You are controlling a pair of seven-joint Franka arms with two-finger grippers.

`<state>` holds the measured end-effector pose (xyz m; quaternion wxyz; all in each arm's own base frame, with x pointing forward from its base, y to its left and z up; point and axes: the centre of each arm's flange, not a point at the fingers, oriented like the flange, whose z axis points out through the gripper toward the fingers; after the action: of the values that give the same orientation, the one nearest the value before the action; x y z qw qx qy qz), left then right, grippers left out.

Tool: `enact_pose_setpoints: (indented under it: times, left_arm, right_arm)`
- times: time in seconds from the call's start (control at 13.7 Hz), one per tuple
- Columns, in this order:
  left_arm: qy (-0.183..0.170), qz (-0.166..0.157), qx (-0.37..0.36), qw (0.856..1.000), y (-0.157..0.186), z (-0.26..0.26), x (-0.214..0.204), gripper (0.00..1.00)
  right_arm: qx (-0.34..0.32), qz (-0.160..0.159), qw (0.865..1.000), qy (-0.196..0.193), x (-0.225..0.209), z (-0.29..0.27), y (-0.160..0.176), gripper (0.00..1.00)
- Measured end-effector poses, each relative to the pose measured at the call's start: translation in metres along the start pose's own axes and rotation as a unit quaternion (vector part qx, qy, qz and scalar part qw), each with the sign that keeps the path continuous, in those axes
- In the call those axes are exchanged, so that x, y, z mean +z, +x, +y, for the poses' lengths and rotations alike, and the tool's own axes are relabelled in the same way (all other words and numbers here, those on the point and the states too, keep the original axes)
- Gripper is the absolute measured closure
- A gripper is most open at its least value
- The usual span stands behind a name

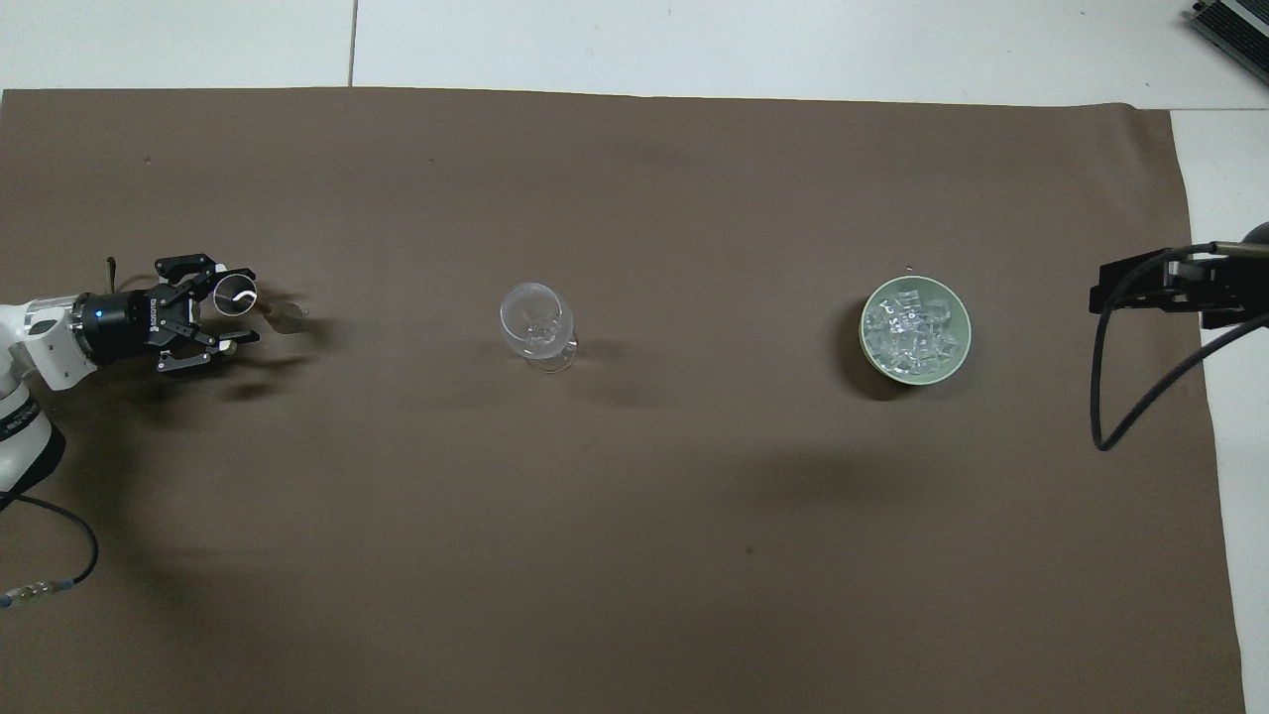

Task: Pour wine and add ice with both arms
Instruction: 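Reach the left gripper toward the small silver metal cup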

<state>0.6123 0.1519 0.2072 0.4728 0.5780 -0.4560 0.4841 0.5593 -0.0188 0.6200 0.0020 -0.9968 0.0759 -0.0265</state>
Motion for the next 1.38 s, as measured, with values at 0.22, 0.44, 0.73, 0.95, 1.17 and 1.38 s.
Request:
enact_pose_setpoints:
  times: [0.22,0.44,0.73,0.95,1.17,1.38]
  left_arm:
    - [-0.001,0.002,0.011,1.000,-0.001,0.000,0.002,0.31]
    - [-0.005,0.004,0.014,1.000,0.000,-0.001,0.007,0.40]
    - [-0.005,0.005,0.012,1.000,-0.002,0.000,0.007,0.42]
    - [-0.006,0.008,0.008,1.000,-0.009,0.000,0.008,0.51]
    - [-0.006,0.009,0.006,1.000,-0.012,0.001,0.009,0.57]
    - [-0.007,0.009,0.006,1.000,-0.013,0.001,0.009,0.72]
  right_arm:
    - [0.000,0.000,1.000,0.000,0.000,0.000,0.000,0.00]
    - [0.000,0.000,1.000,0.000,0.000,0.000,0.000,0.00]
    - [0.000,0.000,1.000,0.000,0.000,0.000,0.000,0.00]
    - [0.000,0.000,1.000,0.000,0.000,0.000,0.000,0.00]
    - [0.000,0.000,1.000,0.000,0.000,0.000,0.000,0.00]
    - [0.000,0.000,1.000,0.000,0.000,0.000,0.000,0.00]
